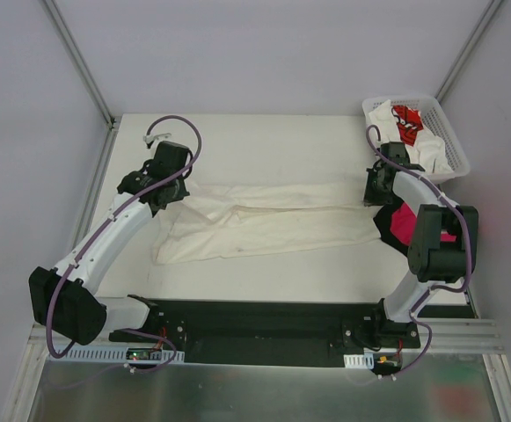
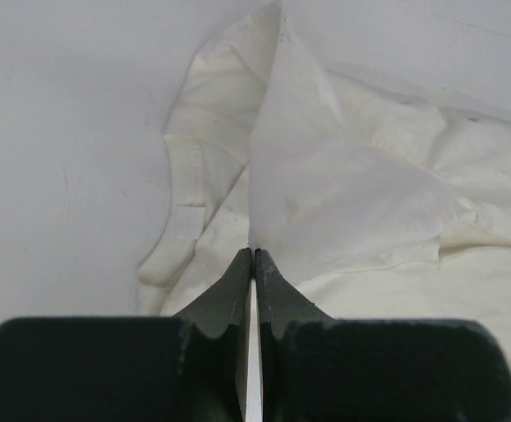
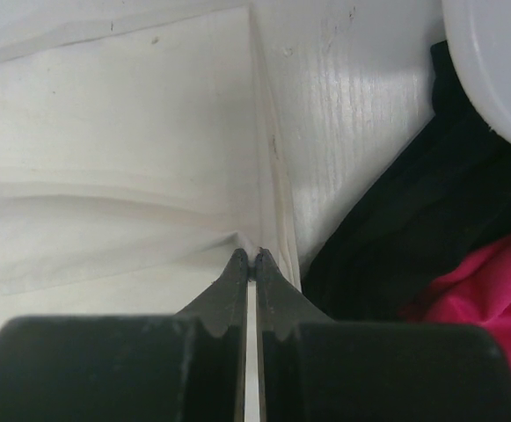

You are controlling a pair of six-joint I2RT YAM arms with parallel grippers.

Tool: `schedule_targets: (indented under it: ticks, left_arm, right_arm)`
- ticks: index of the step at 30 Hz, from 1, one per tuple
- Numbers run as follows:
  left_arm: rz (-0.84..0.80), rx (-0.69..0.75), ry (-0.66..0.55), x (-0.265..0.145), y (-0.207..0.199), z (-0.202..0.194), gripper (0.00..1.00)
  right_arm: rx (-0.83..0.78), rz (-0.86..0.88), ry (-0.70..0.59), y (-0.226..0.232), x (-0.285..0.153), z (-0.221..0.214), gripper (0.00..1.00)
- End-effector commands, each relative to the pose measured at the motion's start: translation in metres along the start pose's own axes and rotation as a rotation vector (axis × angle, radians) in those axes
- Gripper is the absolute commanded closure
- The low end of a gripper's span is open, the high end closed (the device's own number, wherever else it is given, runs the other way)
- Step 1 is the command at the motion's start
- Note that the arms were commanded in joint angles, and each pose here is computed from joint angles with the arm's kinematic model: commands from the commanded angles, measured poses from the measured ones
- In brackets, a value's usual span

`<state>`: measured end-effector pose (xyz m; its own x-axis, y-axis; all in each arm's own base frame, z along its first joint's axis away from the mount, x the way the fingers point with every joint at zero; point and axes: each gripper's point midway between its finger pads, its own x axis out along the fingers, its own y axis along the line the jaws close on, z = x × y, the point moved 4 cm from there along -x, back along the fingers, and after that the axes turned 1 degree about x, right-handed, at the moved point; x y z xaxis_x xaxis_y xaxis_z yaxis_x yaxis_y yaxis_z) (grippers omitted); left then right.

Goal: Fold and stack the t-shirts
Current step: Fold the other side of the tshirt into a rectangle

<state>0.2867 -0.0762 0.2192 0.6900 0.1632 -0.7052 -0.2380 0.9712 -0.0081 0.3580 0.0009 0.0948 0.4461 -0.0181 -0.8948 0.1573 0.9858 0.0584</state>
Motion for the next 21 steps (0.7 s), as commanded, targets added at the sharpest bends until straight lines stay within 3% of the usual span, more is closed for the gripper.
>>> schedule_targets:
  ticks: [1, 21]
  left_arm:
    - [-0.009, 0.008, -0.009, -0.009, 0.002, 0.0, 1.0]
    - [0.005, -0.002, 0.084, 0.018, -0.003, -0.032, 1.0]
  right_arm:
    - [0.009, -0.011, -0.061, 0.001, -0.016, 0.009, 0.99]
    - [0.01, -0.027, -0.045, -0.001, -0.011, 0.007, 0.99]
